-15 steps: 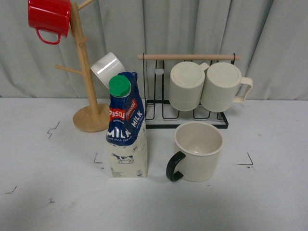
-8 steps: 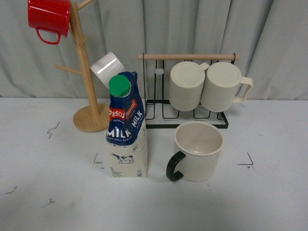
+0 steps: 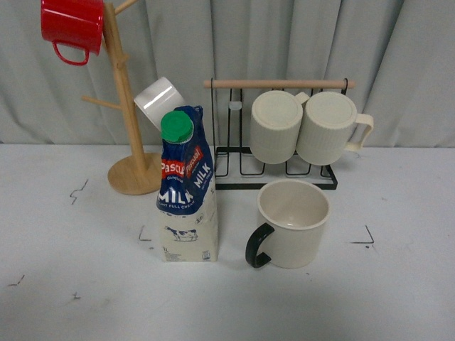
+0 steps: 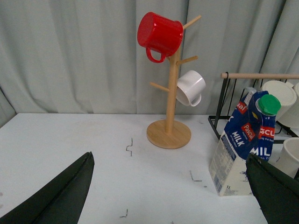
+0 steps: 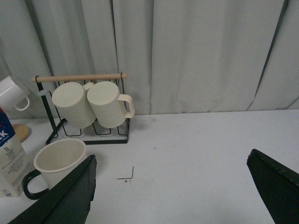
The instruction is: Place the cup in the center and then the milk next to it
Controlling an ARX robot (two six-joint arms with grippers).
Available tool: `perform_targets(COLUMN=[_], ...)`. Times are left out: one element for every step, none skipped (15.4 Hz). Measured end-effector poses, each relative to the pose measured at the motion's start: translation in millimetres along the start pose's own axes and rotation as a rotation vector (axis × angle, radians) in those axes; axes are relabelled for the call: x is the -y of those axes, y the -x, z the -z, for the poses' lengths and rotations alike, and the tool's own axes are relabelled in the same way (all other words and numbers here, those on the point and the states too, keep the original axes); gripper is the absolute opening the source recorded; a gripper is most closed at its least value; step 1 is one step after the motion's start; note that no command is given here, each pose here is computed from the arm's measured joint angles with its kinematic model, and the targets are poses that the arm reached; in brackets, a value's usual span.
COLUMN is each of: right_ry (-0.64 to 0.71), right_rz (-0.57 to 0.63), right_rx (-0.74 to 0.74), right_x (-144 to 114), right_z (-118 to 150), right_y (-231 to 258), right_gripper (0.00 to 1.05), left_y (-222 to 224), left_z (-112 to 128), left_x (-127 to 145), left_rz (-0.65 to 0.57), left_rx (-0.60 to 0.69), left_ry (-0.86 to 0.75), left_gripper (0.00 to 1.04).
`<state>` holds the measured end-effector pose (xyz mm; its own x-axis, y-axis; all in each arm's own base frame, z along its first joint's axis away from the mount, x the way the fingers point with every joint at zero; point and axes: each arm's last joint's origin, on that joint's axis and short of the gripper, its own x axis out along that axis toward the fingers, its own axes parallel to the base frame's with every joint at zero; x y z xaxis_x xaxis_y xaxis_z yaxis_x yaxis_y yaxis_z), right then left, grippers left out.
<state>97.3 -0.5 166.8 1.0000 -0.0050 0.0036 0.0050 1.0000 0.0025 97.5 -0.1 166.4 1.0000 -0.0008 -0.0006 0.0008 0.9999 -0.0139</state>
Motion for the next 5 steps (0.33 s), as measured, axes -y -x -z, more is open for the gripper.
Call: perform_targets(right_ry=[0.0,0.0,0.0,0.0,0.0], right_rz=[0.0,0.0,0.0,0.0,0.0], right_rx=[0.0,0.0,0.0,0.0,0.0], right_x=[0.0,0.0,0.0,0.0,0.0], right_z=[0.0,0.0,0.0,0.0,0.0], right_y=[0.0,0.0,0.0,0.0,0.0], right_gripper=[0.98,0.98,0.98,0.98,0.98], left_y=[0.0,0.0,0.0,0.0,0.0], left_z=[0.0,0.0,0.0,0.0,0.0], left_x=[0.0,0.0,0.0,0.0,0.0], left_rz=[0.0,0.0,0.0,0.0,0.0], left_rx=[0.0,0.0,0.0,0.0,0.0], left_ry=[0.0,0.0,0.0,0.0,0.0], left_gripper=[0.98,0.98,0.98,0.98,0.98])
